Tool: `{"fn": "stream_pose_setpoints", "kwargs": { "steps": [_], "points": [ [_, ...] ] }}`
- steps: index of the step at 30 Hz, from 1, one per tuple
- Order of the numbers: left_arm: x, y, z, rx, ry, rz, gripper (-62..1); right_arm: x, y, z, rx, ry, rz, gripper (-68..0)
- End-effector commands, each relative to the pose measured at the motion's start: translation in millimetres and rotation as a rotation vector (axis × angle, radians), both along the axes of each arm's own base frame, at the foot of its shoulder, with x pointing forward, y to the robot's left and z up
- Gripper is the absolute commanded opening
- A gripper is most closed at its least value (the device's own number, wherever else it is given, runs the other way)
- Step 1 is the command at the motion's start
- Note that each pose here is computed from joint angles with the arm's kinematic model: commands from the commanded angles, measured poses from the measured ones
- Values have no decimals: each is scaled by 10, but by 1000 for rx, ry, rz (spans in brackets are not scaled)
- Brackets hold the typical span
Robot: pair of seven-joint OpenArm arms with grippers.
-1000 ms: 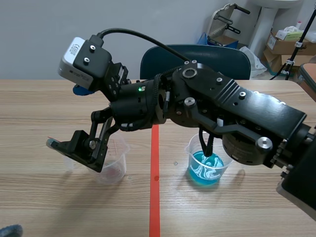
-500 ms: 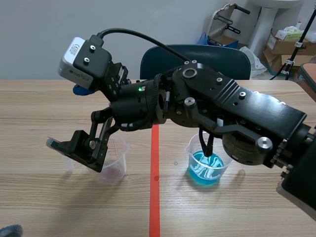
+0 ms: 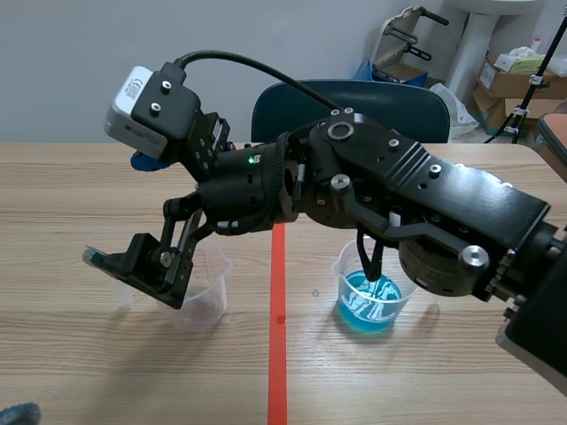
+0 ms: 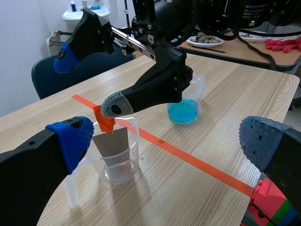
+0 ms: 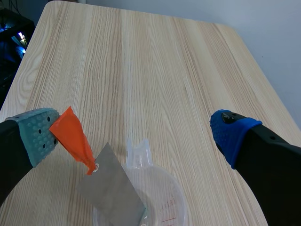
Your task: Do the redox reaction experiment
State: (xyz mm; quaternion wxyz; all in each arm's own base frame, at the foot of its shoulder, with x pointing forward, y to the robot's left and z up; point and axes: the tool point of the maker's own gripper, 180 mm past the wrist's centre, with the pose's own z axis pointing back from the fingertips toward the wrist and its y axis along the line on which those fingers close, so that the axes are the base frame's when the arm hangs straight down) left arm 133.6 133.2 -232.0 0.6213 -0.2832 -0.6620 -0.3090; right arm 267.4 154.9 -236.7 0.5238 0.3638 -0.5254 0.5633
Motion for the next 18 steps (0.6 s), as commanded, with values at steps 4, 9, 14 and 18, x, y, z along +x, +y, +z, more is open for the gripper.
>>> {"fn": "stream_pose_setpoints", "kwargs": {
  "steps": [4,9,14,18],
  "points": [
    [9,-33,85,-44,-19,7,14,20,27,124,29,-16,10,4],
    [9,-33,85,-44,-19,7,14,20,27,124,29,-16,10,4],
    [9,-33,85,-44,-19,7,14,16,26,118,30,-13,8,4],
    [9,-33,85,-44,-19,7,14,-3,31,123,49,14,4,4]
  ]
}}
